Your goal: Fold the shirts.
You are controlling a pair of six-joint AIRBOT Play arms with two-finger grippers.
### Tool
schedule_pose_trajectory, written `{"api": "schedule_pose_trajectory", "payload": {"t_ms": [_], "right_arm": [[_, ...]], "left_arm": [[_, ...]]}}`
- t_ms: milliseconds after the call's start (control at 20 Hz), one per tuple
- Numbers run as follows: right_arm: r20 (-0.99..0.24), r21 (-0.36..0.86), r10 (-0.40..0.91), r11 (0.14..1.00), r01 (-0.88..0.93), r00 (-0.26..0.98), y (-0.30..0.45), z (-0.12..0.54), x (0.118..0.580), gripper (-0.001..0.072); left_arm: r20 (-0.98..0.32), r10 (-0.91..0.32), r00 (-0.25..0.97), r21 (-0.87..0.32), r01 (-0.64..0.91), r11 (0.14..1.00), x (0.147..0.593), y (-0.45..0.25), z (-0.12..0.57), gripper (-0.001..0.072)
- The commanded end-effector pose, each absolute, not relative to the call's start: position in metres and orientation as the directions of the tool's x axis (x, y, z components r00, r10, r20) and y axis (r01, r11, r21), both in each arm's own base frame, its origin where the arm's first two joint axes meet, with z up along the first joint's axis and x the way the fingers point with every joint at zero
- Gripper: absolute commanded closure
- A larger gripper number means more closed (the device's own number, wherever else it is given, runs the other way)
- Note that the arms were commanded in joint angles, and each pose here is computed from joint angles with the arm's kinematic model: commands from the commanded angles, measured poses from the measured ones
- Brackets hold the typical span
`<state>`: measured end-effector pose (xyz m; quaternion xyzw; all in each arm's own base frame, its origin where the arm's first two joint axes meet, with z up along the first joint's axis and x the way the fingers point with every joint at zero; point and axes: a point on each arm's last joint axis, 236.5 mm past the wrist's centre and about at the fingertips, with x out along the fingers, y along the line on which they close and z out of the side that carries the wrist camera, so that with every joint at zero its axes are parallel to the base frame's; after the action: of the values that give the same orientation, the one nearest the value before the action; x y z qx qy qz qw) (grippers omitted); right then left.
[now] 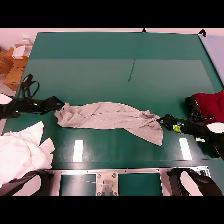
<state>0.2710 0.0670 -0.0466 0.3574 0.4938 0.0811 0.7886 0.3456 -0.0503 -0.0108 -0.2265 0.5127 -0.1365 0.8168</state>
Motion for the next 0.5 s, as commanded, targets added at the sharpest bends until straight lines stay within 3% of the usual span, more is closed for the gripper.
{"api": "schedule_pose_trajectory", "payload": {"t_ms": [0, 100, 450], "right_arm": [[-0.724, 0.645, 0.497, 0.734, 0.213, 0.478, 0.071, -0.049, 0.266, 0.0699], [-0.724, 0.645, 0.496, 0.734, 0.214, 0.479, 0.071, -0.049, 0.266, 0.0699], [-0.724, 0.644, 0.496, 0.735, 0.213, 0.479, 0.071, -0.049, 0.266, 0.0699]], "left_arm": [[-0.866, -0.390, 0.314, -0.422, -0.042, 0.905, 0.317, -0.010, -0.014, -0.0003], [-0.881, -0.399, 0.252, -0.427, -0.062, 0.902, 0.298, -0.011, -0.030, -0.0003], [-0.834, -0.505, 0.223, -0.540, -0.140, 0.830, 0.269, -0.045, -0.073, 0.0015]]}}
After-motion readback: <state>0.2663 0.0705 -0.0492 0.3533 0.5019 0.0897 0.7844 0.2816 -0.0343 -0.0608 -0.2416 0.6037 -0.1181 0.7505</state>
